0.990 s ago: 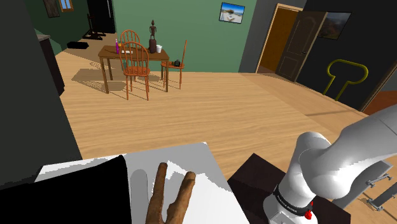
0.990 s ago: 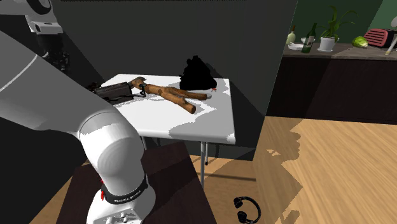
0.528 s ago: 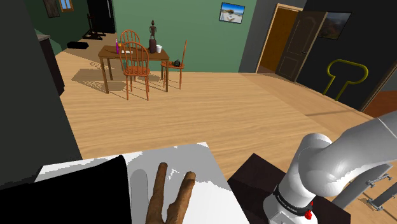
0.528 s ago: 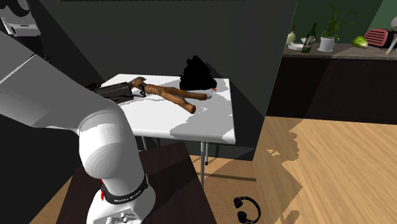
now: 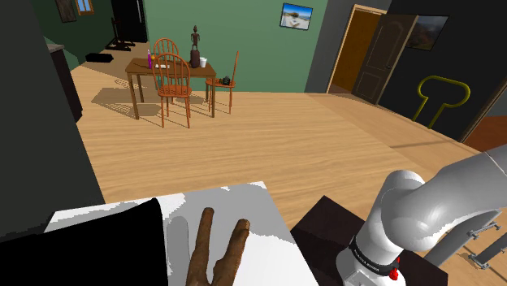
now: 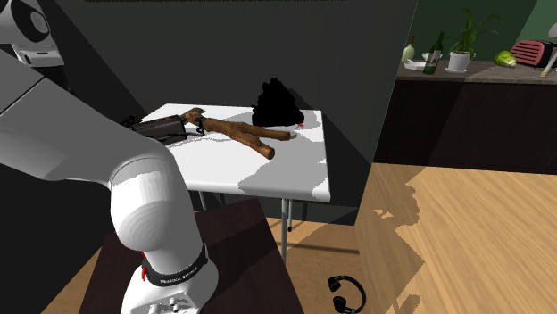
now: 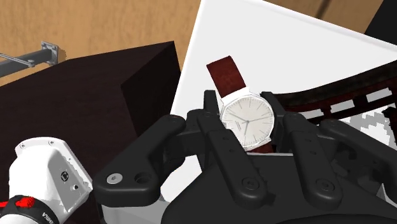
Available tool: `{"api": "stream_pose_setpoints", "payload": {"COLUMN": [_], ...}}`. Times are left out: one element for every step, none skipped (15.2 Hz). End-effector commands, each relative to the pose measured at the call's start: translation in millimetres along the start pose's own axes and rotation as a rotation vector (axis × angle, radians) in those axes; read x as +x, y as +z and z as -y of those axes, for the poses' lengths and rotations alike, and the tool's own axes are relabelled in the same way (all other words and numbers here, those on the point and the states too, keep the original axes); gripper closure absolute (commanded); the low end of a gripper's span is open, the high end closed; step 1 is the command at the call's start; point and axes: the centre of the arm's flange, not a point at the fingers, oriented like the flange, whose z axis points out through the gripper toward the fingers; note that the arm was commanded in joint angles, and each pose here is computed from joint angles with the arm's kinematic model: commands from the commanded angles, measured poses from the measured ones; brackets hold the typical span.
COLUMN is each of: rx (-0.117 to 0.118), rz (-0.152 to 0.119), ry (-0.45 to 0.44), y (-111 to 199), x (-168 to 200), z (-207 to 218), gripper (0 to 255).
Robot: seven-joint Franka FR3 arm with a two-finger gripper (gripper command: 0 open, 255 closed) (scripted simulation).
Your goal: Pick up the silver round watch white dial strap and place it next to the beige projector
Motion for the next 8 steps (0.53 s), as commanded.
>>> {"api": "stream_pose_setpoints", "payload": {"rx": [0.0, 0.0, 0.0, 0.0, 0.0, 0.0, 0.0, 0.0], "rz": [0.0, 0.0, 0.0, 0.0, 0.0, 0.0, 0.0, 0.0], "ry": [0.0, 0.0, 0.0, 0.0, 0.0, 0.0, 0.0, 0.0], "y": [10.7, 15.9, 21.2, 26.4, 31.7, 36.9, 42.2, 47.4], "x": [-0.5, -0.4, -0.2, -0.1, 0.1, 0.2, 0.4, 0.5], "z": [1.4, 2.0, 2.6, 3.2, 3.8, 4.4, 5.0, 5.6], "gripper": [255, 255, 255, 255, 255, 255, 255, 255]}}
